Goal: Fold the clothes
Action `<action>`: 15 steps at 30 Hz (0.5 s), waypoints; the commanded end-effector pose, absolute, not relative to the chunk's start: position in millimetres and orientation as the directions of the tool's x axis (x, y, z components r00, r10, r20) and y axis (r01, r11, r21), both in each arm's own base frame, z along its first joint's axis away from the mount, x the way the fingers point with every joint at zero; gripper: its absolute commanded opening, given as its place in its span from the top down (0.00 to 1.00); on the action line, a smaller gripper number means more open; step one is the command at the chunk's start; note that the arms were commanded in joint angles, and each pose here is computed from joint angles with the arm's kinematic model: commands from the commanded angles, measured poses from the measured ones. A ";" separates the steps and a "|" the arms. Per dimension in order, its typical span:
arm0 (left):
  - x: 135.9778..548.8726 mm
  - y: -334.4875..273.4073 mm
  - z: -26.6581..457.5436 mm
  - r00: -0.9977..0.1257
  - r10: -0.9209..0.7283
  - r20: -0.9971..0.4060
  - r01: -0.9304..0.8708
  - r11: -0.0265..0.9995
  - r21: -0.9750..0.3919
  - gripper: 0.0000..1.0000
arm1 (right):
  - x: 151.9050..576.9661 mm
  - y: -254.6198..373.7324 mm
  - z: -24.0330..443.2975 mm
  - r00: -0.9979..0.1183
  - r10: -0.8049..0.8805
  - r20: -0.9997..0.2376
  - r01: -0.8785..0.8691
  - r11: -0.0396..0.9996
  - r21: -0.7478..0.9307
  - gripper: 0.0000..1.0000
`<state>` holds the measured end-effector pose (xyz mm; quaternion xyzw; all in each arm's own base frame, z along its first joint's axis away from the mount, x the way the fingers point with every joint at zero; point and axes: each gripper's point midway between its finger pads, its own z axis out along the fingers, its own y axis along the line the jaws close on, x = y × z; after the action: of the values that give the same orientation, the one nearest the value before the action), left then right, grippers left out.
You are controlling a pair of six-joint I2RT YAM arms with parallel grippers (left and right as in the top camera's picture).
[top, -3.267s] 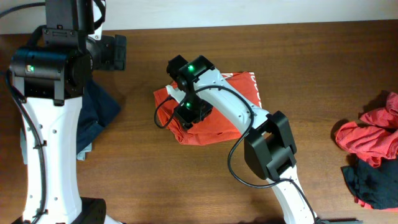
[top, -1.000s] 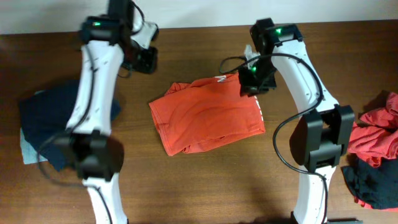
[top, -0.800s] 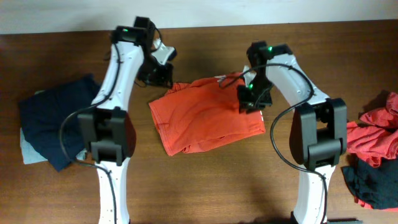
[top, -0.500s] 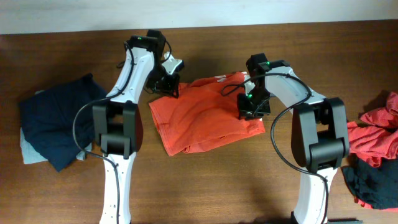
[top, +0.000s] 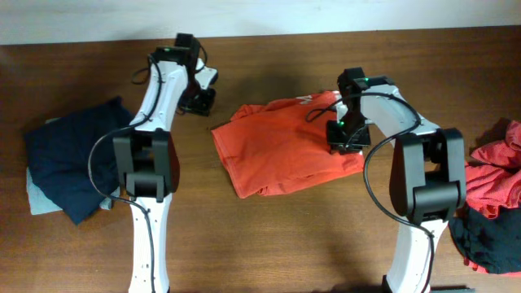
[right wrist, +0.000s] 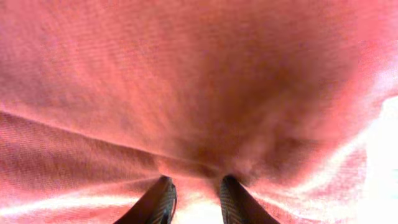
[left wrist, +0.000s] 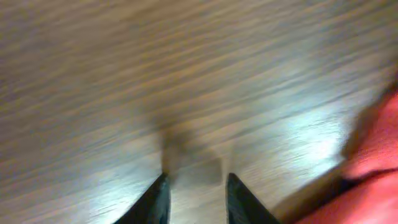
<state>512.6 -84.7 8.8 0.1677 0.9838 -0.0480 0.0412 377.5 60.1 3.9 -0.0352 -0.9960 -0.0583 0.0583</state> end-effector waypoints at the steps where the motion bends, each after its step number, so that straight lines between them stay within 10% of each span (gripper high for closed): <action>1: 527.2 -75.7 62.2 -0.946 0.275 -0.172 0.285 0.958 -0.031 0.62 | 373.0 53.4 2.6 -0.989 0.000 0.147 0.020 0.991 0.130 0.65; 9: 482.7 -43.3 264.7 -0.869 0.241 -0.432 0.218 0.971 0.102 0.54 | 406.6 67.2 148.8 -0.966 -0.020 -0.258 -0.078 0.974 0.214 0.53; 15: 405.3 -45.4 355.7 -0.821 0.144 -0.553 0.155 0.987 0.027 0.50 | 389.9 65.5 265.9 -0.831 -0.008 -0.556 -0.144 0.969 0.201 0.25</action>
<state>426.3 -36.4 337.3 0.0966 0.9564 0.0247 0.2744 400.4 67.8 230.4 0.0357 -0.9625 -0.1148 -0.2434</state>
